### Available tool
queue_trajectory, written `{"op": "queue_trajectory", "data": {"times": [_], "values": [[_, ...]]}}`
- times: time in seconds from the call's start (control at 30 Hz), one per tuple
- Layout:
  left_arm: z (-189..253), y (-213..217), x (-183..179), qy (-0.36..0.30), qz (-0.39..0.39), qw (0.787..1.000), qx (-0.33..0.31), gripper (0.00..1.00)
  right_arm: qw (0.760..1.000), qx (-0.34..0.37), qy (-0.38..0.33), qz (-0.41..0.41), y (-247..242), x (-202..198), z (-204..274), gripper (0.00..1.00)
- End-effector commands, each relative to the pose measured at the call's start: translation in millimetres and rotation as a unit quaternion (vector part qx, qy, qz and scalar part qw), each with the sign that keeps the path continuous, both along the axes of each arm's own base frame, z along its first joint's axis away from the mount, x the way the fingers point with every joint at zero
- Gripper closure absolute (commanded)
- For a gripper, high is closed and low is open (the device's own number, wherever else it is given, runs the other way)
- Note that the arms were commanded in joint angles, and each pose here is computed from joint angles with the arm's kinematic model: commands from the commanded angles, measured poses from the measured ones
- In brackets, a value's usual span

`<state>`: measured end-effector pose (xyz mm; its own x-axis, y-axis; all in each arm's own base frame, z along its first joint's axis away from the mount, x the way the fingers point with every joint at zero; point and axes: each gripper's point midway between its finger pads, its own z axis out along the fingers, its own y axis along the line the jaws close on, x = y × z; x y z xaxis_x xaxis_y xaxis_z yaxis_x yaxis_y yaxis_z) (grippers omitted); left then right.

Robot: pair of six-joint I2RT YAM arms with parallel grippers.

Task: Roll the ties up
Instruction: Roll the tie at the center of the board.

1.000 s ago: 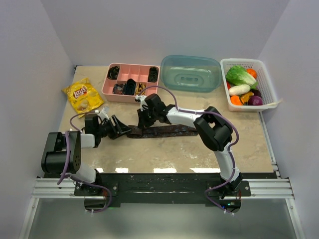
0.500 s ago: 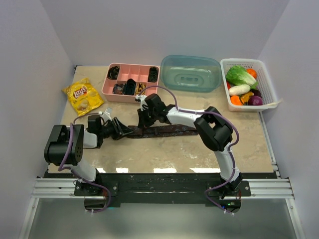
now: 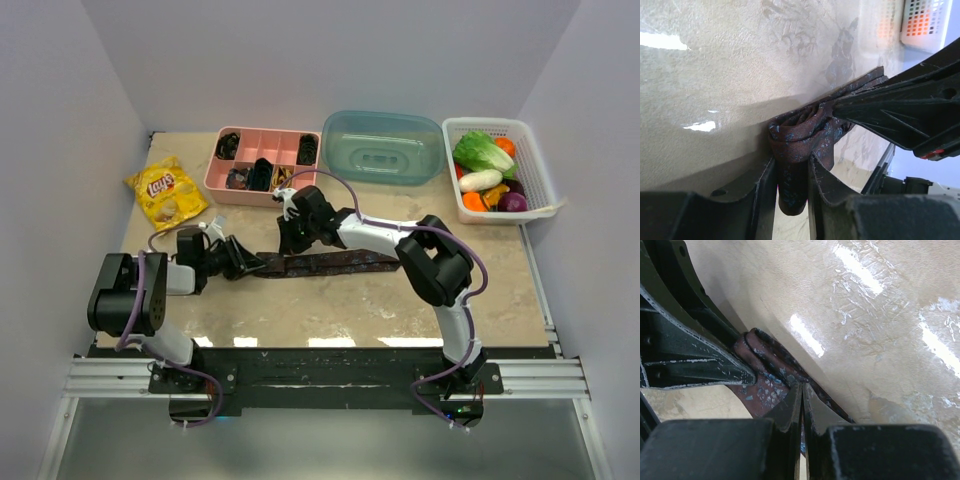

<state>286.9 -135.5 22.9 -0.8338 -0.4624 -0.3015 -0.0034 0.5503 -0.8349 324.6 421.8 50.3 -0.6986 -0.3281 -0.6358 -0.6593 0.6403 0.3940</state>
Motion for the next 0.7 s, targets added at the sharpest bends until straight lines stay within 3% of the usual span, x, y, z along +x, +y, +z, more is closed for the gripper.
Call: {"op": "queue_trajectory", "data": {"times": [0.0, 0.3, 0.53, 0.67], "values": [[4, 8, 8, -0.015, -0.005, 0.999, 0.051, 0.76, 0.999, 0.016, -0.043, 0.001, 2, 7, 40, 0.95], [7, 27, 20, -0.014, 0.007, 0.991, 0.134, 0.79, 0.999, 0.014, -0.036, 0.016, 7, 1, 41, 0.95], [12, 22, 29, -0.011, -0.006, 0.972, 0.234, 0.80, 0.999, 0.009, -0.030, 0.032, 19, -7, 37, 0.95], [24, 12, 33, -0.023, -0.009, 0.968, 0.252, 0.80, 0.999, 0.007, -0.024, 0.035, 23, -7, 30, 0.95]]}}
